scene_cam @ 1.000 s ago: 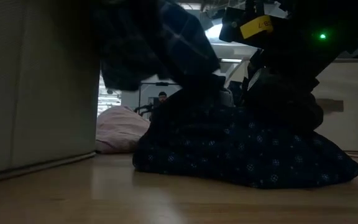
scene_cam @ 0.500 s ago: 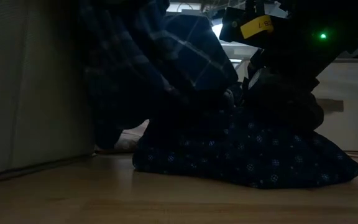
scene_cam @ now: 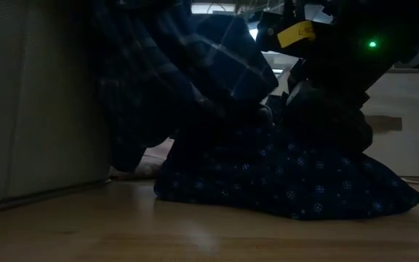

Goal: Sort clothes
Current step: Put the blue checkered shirt into the bottom white laundry organizer

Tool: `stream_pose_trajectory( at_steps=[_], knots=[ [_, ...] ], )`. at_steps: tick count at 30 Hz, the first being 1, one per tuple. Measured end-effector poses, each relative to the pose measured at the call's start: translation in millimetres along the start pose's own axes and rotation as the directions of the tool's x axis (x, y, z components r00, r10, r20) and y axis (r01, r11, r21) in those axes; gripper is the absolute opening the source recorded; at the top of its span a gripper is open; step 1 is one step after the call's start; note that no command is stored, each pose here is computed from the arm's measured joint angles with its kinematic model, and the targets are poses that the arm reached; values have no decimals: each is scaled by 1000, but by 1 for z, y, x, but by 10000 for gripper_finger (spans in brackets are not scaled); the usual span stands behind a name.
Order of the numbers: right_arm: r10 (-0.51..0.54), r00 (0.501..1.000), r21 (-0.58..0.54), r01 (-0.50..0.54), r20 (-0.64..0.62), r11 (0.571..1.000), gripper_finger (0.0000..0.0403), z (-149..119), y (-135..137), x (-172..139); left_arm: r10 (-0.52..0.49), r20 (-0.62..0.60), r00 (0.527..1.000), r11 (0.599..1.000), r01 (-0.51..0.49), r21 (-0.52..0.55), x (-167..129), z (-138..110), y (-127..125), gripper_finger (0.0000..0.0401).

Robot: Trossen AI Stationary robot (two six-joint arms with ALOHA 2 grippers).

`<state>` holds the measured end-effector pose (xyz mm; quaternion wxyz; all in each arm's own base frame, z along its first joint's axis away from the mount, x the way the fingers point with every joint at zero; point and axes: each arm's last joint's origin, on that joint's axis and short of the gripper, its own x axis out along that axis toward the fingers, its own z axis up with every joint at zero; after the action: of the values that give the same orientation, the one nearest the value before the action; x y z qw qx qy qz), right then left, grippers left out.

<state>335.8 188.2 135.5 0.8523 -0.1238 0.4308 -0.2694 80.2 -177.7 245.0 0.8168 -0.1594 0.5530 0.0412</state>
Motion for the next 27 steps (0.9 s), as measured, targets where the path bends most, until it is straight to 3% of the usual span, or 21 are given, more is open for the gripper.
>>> stream_pose_trajectory(
  at_steps=[6, 10, 17, 23, 27],
  knots=[
    [6, 1000, 5, -5, -7, 1000, 198, 1, -1, 2, 84, -30, 996, 986, -88, -140, 40, -14, 17, 1],
    [6, 1000, 7, -6, -7, 1000, 198, 1, -1, 1, 95, -37, 995, 983, -100, -152, 50, -16, 24, 14],
    [6, 1000, 6, -6, -7, 1000, 198, 1, -1, 1, 80, -72, 994, 976, -93, -197, 50, -16, 25, 123],
    [5, 1000, -11, -5, -8, 1000, 198, 1, -1, 1, -90, -164, 982, 973, 52, -225, 18, -5, 19, 190],
    [5, 1000, -19, -5, -8, 1000, 198, 1, -1, 1, -260, -121, 958, 930, 215, -299, -21, 9, 19, 197]
  ],
)
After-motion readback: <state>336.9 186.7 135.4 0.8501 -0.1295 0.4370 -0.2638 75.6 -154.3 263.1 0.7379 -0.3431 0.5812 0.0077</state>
